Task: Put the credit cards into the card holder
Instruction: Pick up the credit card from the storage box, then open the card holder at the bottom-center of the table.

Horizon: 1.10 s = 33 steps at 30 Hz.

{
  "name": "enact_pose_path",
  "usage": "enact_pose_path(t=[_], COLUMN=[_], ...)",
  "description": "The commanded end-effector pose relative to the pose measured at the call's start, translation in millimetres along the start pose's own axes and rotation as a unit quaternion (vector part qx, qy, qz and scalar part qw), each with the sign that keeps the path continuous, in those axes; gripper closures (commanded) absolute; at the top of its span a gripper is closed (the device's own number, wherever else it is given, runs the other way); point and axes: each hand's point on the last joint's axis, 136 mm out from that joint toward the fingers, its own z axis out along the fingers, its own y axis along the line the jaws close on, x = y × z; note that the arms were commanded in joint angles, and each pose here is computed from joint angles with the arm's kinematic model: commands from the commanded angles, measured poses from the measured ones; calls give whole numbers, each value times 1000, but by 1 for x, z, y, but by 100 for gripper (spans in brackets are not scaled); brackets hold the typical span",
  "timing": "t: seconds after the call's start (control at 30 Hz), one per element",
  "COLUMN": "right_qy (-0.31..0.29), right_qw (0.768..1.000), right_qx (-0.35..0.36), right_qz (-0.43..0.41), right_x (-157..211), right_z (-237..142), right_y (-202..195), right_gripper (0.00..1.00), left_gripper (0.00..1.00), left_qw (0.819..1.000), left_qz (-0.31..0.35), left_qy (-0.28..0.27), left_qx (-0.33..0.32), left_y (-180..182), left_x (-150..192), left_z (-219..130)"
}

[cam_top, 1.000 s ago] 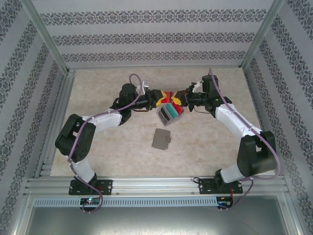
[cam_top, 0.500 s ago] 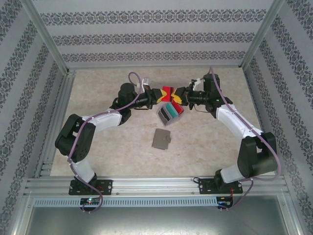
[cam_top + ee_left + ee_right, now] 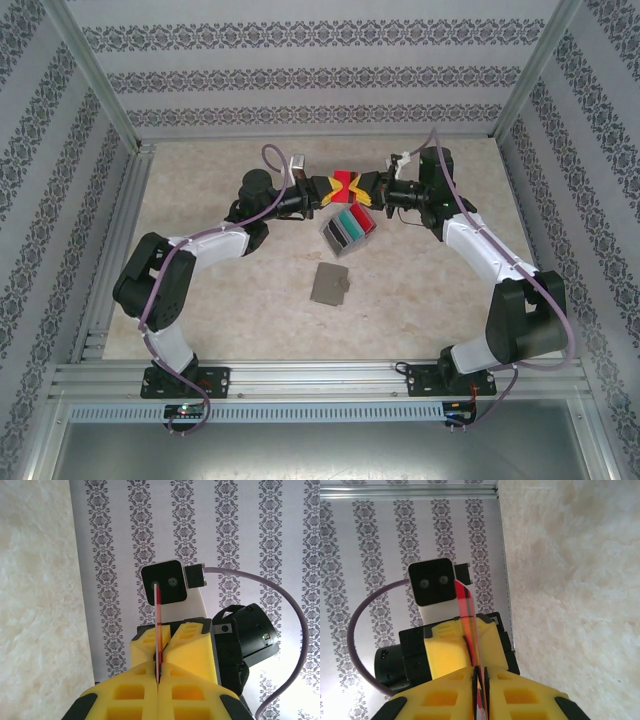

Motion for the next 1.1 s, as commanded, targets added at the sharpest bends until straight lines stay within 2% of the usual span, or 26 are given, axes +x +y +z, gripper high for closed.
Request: enact_pose_path(t=[0.0,0.03,0.07,0.1,0.17,0.2,0.23,0.27,0.33,0.37,0.4,0.47,0.6,0.73,0.83,0.97,1.07], right_qy=[8,5,-3,-10,-25,-32,-44,-59,-90,-92,-91,-73,-38,-13,11,39,43], right_qw=[998,998,998,998,997,997,996,994,983,975,965,942,913,901,904,911,901], right_qx=[-36,-34,-30,-27,-18,-9,5,30,110,156,196,277,359,390,387,379,404], right_qz=[-54,-55,-55,-57,-66,-70,-78,-88,-113,-130,-149,-173,-189,-189,-181,-155,-149], right_x=[8,7,5,5,4,5,4,3,3,8,12,26,59,89,105,118,119], right_z=[-4,-5,-6,-8,-13,-15,-18,-21,-29,-33,-35,-37,-33,-20,-7,11,13], right_y=[29,28,26,24,19,15,9,-2,-30,-44,-55,-81,-121,-149,-165,-180,-193], right_gripper=[89,95,99,100,100,100,100,100,100,100,100,100,100,100,100,100,100], left_gripper=[100,100,92,74,63,48,43,42,33,35,38,37,34,33,29,28,28], left_qw=[999,1000,1000,999,997,995,992,986,966,956,952,942,917,907,905,906,909], left_qz=[1,5,6,5,19,24,30,46,69,80,93,112,138,163,173,168,159], left_qy=[26,28,29,29,32,31,30,31,26,13,7,-5,-26,-51,-59,-49,-41], left_qx=[18,11,-3,-23,-64,-87,-120,-159,-247,-282,-291,-316,-373,-386,-384,-385,-383], left_y=[-5,-4,0,6,16,22,30,40,64,72,74,80,92,89,85,89,93], left_x=[10,10,11,11,15,17,19,21,24,22,23,26,28,28,28,30,32], left_z=[9,9,9,8,3,-2,-8,-16,-37,-50,-56,-74,-105,-123,-127,-126,-122])
